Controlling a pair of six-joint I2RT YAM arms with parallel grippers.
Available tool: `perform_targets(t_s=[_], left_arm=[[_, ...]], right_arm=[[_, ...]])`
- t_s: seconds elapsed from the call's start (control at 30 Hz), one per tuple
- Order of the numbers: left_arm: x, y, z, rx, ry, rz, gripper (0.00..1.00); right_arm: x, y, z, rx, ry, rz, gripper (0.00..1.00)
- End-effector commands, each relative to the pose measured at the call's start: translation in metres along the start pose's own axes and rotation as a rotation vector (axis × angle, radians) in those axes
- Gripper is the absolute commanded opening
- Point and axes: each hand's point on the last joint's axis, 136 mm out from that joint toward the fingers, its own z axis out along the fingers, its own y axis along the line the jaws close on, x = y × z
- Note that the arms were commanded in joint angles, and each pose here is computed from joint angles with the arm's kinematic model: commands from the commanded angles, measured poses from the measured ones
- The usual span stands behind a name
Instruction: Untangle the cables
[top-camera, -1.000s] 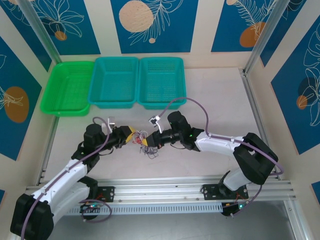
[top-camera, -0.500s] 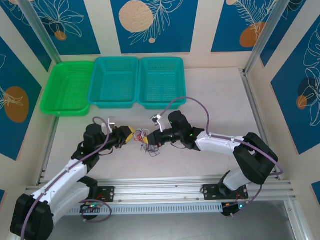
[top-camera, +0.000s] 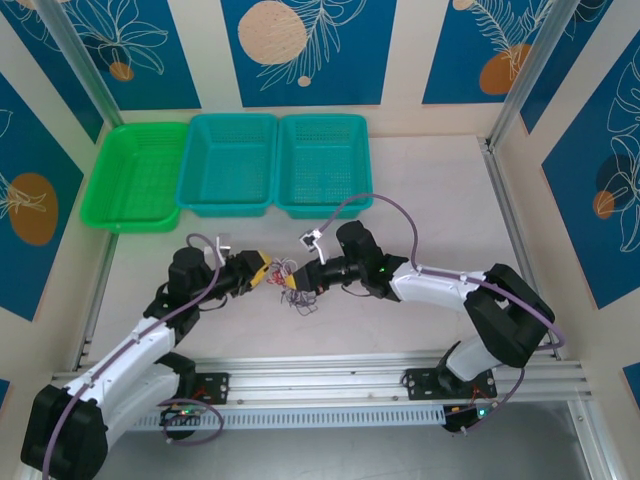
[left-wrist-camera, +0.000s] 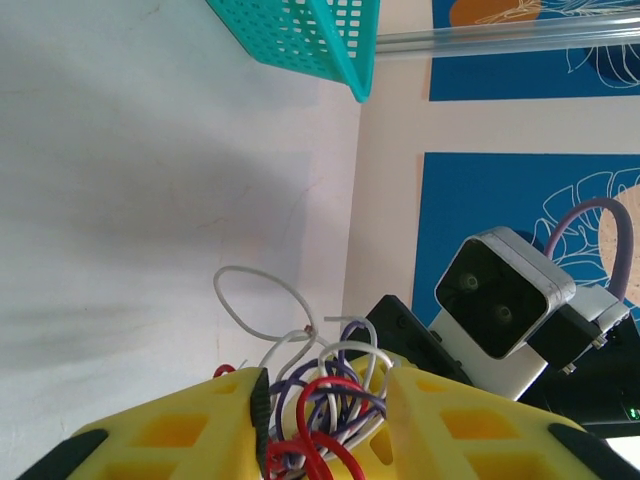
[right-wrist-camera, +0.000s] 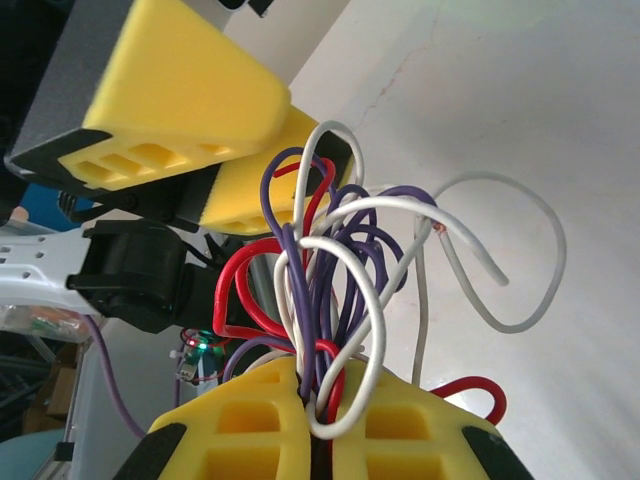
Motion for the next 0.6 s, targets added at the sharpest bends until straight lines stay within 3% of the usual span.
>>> perform_targets(t_s=[0.0,0.3,0.57], left_arm=[[-0.002,-0.007,0.000,0.026,-0.013,0.035,0.37],[-0.003,-0.014,-0.002,0.051,-0.018,0.052,0.12],[-0.002,-0.017,-0.001,0.063,-0.012,0.059,0.17]], right_arm=[[-0.002,0.014,0.003,-0.067,0.010,-0.024,0.00],[0.004,0.002,0.008,-0.016,0.032,0.000,0.00],[0.001,0.000,0.011,-0.003,0.026,0.015,0.00]])
